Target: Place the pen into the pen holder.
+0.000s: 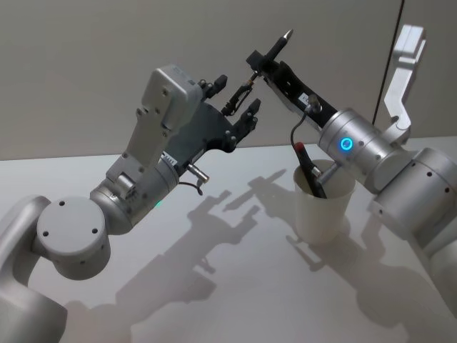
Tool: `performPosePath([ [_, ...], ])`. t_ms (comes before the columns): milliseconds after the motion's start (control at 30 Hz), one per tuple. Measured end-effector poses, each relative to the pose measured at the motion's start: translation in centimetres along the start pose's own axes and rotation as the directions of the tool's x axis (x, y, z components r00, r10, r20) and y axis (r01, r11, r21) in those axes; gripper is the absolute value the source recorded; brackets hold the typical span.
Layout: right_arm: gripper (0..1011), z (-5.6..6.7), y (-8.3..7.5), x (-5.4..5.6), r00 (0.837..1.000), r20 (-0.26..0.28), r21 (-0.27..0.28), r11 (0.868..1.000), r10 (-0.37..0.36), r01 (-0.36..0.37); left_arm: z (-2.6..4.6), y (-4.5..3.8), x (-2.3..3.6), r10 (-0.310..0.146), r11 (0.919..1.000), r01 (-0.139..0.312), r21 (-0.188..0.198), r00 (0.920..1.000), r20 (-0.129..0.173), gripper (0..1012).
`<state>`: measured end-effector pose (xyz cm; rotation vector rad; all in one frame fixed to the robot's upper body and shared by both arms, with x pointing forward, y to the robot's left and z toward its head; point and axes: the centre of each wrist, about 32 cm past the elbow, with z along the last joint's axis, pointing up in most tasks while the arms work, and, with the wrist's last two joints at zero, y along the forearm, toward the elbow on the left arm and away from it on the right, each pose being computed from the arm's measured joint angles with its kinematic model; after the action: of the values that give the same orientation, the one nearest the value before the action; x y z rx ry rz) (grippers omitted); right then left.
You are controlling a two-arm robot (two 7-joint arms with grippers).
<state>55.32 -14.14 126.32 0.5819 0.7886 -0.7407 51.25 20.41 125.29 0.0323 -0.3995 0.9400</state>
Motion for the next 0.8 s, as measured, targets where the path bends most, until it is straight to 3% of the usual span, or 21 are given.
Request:
performPosePath([
  [233, 131, 0.2, 0.0, -0.2, 1.000, 0.006, 0.022, 1.000, 0.012, -0.012, -0.01, 0.00, 0.00, 0.000, 1.0000, 0.000, 0.000, 1.0000, 0.000, 841],
  [467, 130, 1.2, -0.3, -1.0, 0.998, 0.039, 0.095, 0.994, 0.044, -0.047, -0.01, 0.00, 0.00, 0.000, 1.0000, 0.000, 0.001, 1.0000, 0.000, 1001],
  [633, 131, 2.1, -0.7, -1.5, 0.996, 0.074, 0.144, 0.987, 0.059, -0.070, -0.01, 0.00, 0.00, 0.000, 1.0000, 0.000, 0.001, 1.0000, 0.000, 1001],
  [800, 131, 3.2, -1.5, -2.0, 0.987, 0.143, 0.198, 0.975, 0.071, -0.099, -0.01, 0.00, 0.00, 0.000, 1.0000, 0.000, 0.001, 1.0000, 0.000, 1001],
])
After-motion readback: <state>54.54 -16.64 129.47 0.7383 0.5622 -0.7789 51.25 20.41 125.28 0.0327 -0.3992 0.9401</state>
